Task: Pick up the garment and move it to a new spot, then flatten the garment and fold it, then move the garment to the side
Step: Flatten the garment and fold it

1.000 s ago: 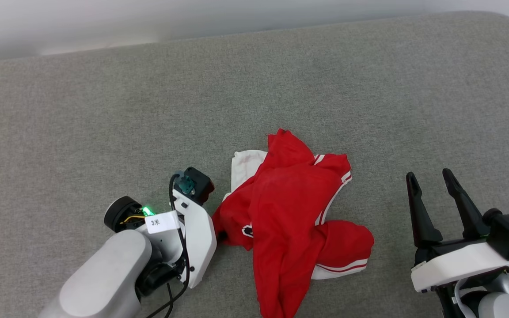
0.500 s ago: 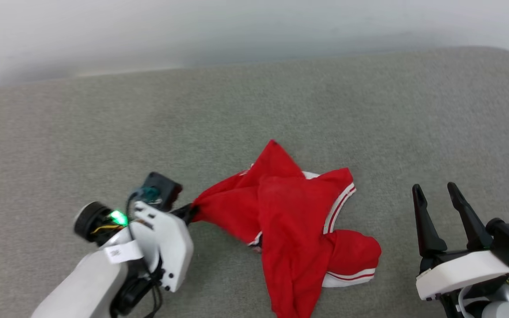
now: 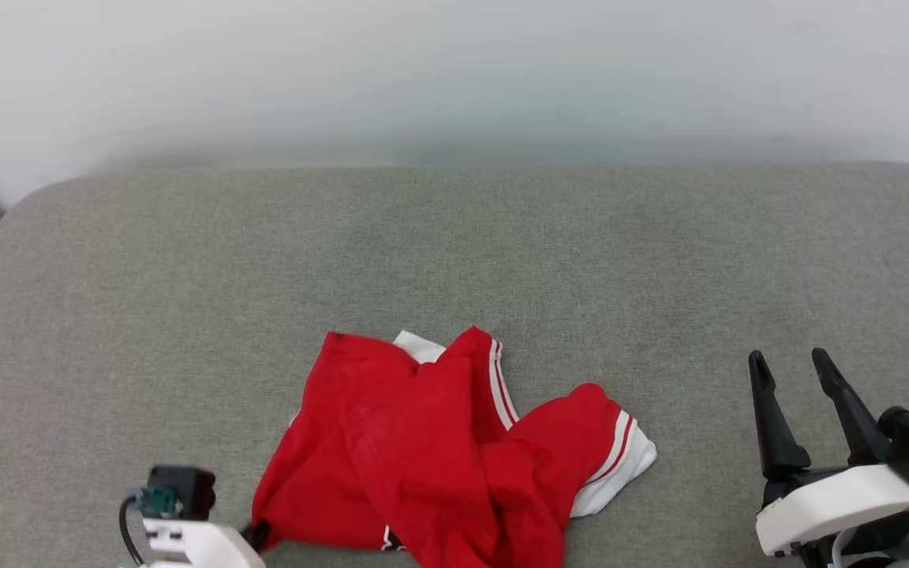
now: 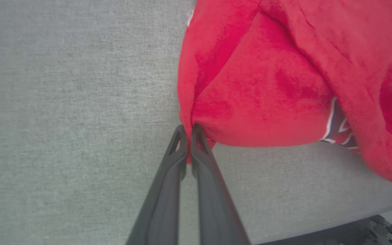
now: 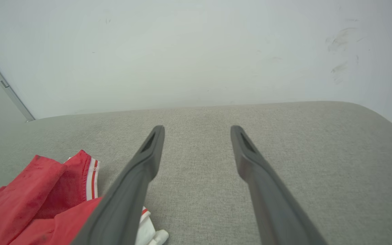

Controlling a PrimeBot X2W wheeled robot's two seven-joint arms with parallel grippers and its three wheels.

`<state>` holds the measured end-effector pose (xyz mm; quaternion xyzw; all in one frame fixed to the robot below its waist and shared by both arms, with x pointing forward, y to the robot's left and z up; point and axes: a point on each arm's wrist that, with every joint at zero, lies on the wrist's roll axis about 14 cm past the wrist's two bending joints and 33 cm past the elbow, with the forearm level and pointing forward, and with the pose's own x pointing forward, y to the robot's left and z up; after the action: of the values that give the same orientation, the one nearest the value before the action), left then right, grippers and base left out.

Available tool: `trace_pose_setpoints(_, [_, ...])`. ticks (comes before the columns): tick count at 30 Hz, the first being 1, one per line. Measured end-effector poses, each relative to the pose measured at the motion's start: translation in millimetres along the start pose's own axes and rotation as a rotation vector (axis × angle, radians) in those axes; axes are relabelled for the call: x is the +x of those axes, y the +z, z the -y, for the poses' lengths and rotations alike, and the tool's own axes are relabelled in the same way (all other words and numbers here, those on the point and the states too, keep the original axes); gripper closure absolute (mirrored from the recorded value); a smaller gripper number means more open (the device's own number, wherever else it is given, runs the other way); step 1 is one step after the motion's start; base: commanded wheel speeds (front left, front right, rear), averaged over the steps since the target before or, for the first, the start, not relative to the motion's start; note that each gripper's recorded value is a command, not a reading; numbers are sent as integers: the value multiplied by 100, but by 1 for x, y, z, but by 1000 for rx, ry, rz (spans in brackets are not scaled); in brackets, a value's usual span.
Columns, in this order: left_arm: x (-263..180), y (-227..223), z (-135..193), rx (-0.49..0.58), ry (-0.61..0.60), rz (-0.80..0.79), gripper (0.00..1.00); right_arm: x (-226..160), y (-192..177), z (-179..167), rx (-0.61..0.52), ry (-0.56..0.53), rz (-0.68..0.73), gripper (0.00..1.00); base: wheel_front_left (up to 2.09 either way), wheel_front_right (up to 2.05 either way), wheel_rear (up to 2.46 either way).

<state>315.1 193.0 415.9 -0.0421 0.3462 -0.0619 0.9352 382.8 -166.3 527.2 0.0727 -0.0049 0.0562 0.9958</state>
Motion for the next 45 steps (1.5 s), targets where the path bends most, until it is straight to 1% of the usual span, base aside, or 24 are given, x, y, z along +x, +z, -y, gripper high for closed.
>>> trace_pose_setpoints(1, [-1,-7,0,-25,2,-12,100,-1,1,-1,-1,2,2,0,0,0,0])
trace_pose_setpoints(2, [-2,-15,1,-42,0,-29,78,-2,2,-1,-5,3,1,0,0,0,0])
trace_pose_setpoints(3, [-2,-19,3,-61,-3,-30,78,-3,2,-1,-6,3,0,0,0,0,0])
trace_pose_setpoints(4, [-3,-19,5,-73,-6,-17,14,-4,3,-2,-7,4,1,0,0,0,0])
trace_pose_setpoints(5, [-3,-17,6,-79,-7,3,0,-5,4,-2,-10,4,1,0,0,0,0])
trace_pose_setpoints(7, [-4,-9,6,-92,-2,59,0,-8,6,-1,-12,1,5,0,0,0,0])
trace_pose_setpoints(12, [-10,26,-5,-62,53,247,0,-17,14,-3,-23,3,18,0,0,0,0])
trace_pose_setpoints(15, [-13,47,-6,-43,65,347,0,-19,20,-3,-25,2,35,0,0,0,0])
trace_pose_setpoints(18, [-13,60,-4,-34,64,399,0,-20,22,-2,-26,-1,37,0,0,0,0])
trace_pose_setpoints(21, [-10,72,5,-26,30,423,0,-21,22,-1,-26,-3,39,0,0,0,0])
trace_pose_setpoints(25, [-1,77,26,-11,-64,375,0,-21,21,0,-26,-8,35,0,0,0,0])
trace_pose_setpoints(27, [6,73,39,-9,-127,312,0,-20,19,1,-25,-10,29,0,0,0,0])
trace_pose_setpoints(30, [18,63,51,15,-191,195,0,-18,14,3,-21,-16,14,0,0,0,0])
trace_pose_setpoints(34, [33,48,61,39,-253,56,0,-13,7,6,-12,-23,-2,0,0,0,0])
trace_pose_setpoints(41, [52,31,69,59,-311,-84,0,-5,-4,14,-6,-42,-23,0,0,0,0])
trace_pose_setpoints(42, [55,31,70,57,-316,-91,69,-4,-5,15,-4,-46,-25,0,0,0,0])
trace_pose_setpoints(43, [56,31,72,54,-321,-93,100,-3,-6,16,-1,-48,-25,0,0,0,0])
trace_pose_setpoints(45, [58,29,74,54,-332,-102,100,-3,-8,17,1,-53,-29,0,0,0,0])
